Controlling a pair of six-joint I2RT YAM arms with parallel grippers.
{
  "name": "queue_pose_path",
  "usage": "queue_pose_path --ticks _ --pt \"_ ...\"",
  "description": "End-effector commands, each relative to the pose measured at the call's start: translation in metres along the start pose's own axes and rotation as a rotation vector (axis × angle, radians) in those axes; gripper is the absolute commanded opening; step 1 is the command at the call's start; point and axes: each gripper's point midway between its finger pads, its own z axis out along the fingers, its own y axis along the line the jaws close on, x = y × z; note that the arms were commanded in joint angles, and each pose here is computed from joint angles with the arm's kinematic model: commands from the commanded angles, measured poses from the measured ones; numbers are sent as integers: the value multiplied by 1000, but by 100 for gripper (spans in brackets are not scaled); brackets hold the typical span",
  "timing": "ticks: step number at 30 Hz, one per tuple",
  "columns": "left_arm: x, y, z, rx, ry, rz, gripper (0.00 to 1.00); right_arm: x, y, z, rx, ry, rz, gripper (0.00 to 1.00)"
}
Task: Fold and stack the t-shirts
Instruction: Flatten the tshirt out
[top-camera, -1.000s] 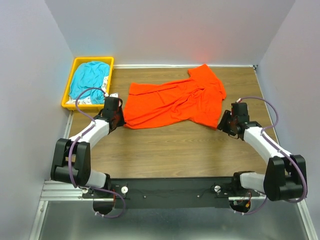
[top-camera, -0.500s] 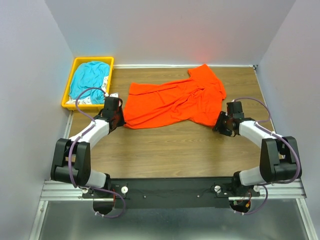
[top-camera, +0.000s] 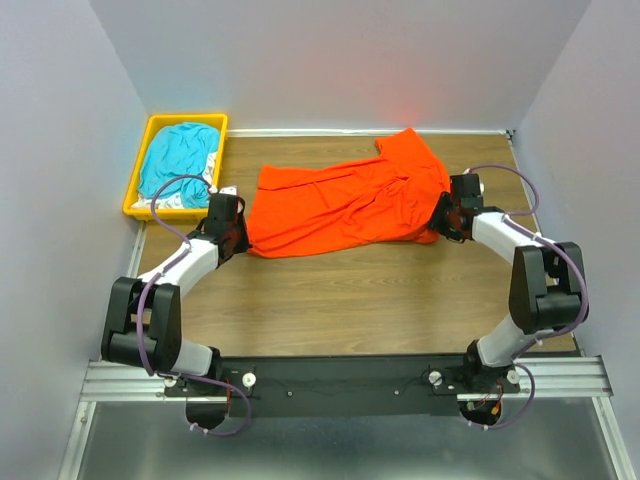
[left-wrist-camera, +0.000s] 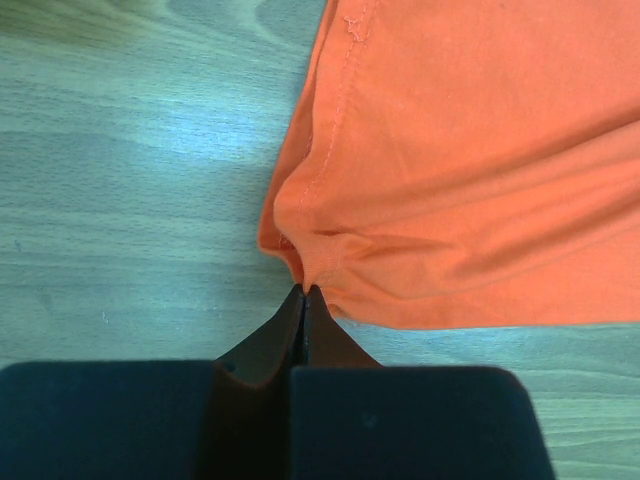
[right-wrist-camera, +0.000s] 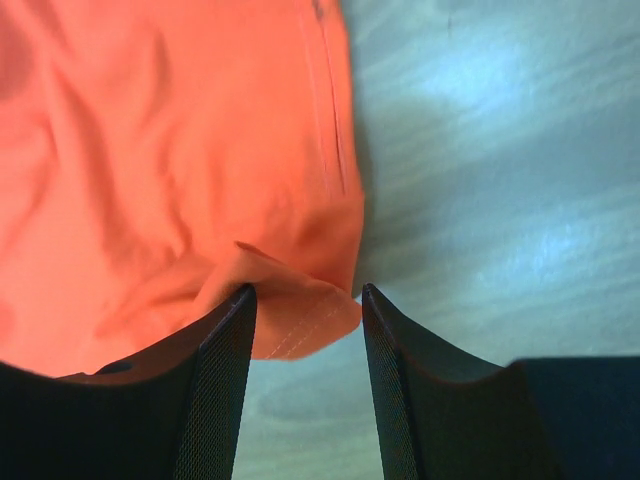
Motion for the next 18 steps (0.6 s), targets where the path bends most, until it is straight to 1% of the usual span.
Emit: queue_pose_path --ticks 1,4,7,9,11,12,14,17,18 --pt "-15 -2 -5 11 -42 5 0 -15 -8 17 78 -28 -18 54" --pt "-14 -4 -4 16 -39 6 0 -16 -3 24 61 -12 -33 54" --pt "-14 -3 -4 13 -38 6 0 -12 -2 20 43 -4 -44 54" --pt "-14 -3 -4 15 -38 6 0 -14 -2 10 32 -21 -60 54" --pt "-14 -3 -5 15 -39 7 0 -6 -8 3 35 -17 -72 53" --pt "-14 -4 -4 17 -37 7 0 -11 -7 -7 12 -40 -71 53" --pt "-15 -5 -5 21 -40 7 0 -7 -9 -16 -19 -38 -90 51" --pt "-15 -6 -5 27 -38 7 0 5 -1 -20 -117 9 -110 50" --pt "-15 -6 -4 29 -39 7 0 5 -4 -19 -112 12 -110 50"
